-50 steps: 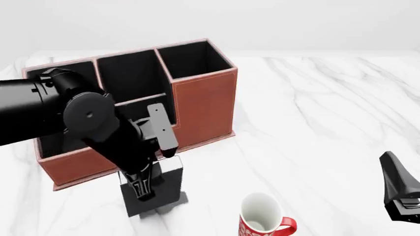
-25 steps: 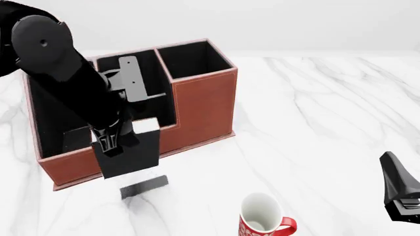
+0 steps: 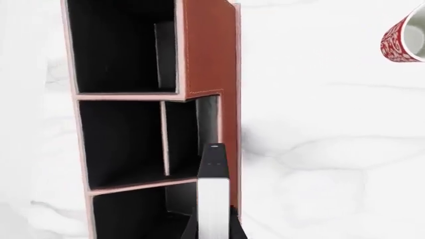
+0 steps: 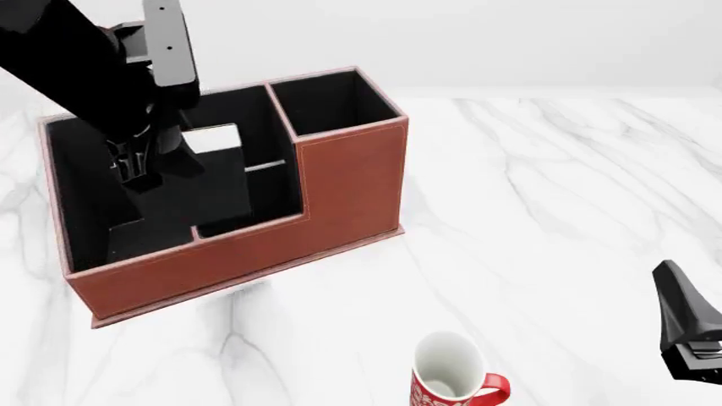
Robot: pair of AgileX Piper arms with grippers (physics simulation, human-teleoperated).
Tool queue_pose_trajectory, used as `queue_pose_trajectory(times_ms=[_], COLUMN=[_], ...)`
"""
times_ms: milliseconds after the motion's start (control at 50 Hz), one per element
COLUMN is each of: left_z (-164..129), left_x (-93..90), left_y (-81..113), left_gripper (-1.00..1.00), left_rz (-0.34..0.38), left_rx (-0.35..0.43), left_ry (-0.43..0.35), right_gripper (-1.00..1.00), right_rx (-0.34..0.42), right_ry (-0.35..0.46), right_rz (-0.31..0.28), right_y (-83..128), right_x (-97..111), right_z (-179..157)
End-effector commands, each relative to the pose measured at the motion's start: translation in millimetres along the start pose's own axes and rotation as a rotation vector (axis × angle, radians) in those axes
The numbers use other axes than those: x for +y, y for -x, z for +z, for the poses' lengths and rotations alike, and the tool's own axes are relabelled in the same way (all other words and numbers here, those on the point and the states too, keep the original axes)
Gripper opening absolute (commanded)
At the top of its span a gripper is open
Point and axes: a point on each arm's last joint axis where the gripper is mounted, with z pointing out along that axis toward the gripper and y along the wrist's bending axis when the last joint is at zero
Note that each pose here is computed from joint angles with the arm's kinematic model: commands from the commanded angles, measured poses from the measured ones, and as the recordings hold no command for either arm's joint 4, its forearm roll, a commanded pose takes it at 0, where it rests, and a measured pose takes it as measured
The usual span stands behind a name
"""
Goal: Pick up the book and place it in the front compartment of the caddy.
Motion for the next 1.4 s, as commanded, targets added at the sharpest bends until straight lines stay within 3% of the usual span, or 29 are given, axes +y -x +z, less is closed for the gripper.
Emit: queue_pose_trajectory(times_ms=[20,180,400,500,540,640,820,860,900,1180,1380,1400], left_z=[-18.1,-15.8,-14.5,-9.9,-9.0,-1.0,-2.6,0.2,-3.4,0.3,6.4,12.1], left_x=[20.8,35.0,55.5,61.8,68.9,67.2,84.1,79.8,87.7,102.4,106.3,100.4], left_y=[0.0,14.8,20.2,20.9,11.0,25.7,22.0,34.9,28.0,28.3,31.6,40.5], left_gripper=[-1.0,-1.0,-1.0,-1.0,-1.0,-1.0,-1.0,-1.0,-1.0,-1.0,-1.0,-1.0], left_rz=[0.042,0.039,0.048,0.042,0.05,0.039,0.049,0.035,0.05,0.045,0.043,0.026], left_rx=[-0.025,-0.044,-0.048,-0.042,-0.02,-0.037,-0.032,-0.054,-0.046,-0.044,-0.043,-0.053], left_ry=[0.078,0.094,0.127,0.128,0.137,0.117,0.153,0.141,0.164,0.186,0.181,0.159], right_gripper=[1.0,1.0,1.0,1.0,1.0,1.0,1.0,1.0,1.0,1.0,1.0,1.0], right_rx=[0.0,0.0,0.0,0.0,0.0,0.0,0.0,0.0,0.0,0.0,0.0,0.0], right_ry=[0.0,0.0,0.0,0.0,0.0,0.0,0.0,0.0,0.0,0.0,0.0,0.0], right_rz=[0.0,0.001,0.001,0.001,0.001,0.001,0.001,0.001,0.001,0.0,0.001,0.001], right_y=[-0.3,-0.4,-0.6,-0.7,-0.7,-0.8,-0.8,-0.7,-0.8,-0.8,-0.8,-0.8], right_x=[0.0,0.0,0.0,0.0,0.0,0.0,0.0,0.0,0.0,0.0,0.0,0.0], right_z=[-0.2,-0.3,-0.7,-1.1,-1.3,-1.5,-1.5,-1.6,-1.5,-1.5,-1.5,-1.5])
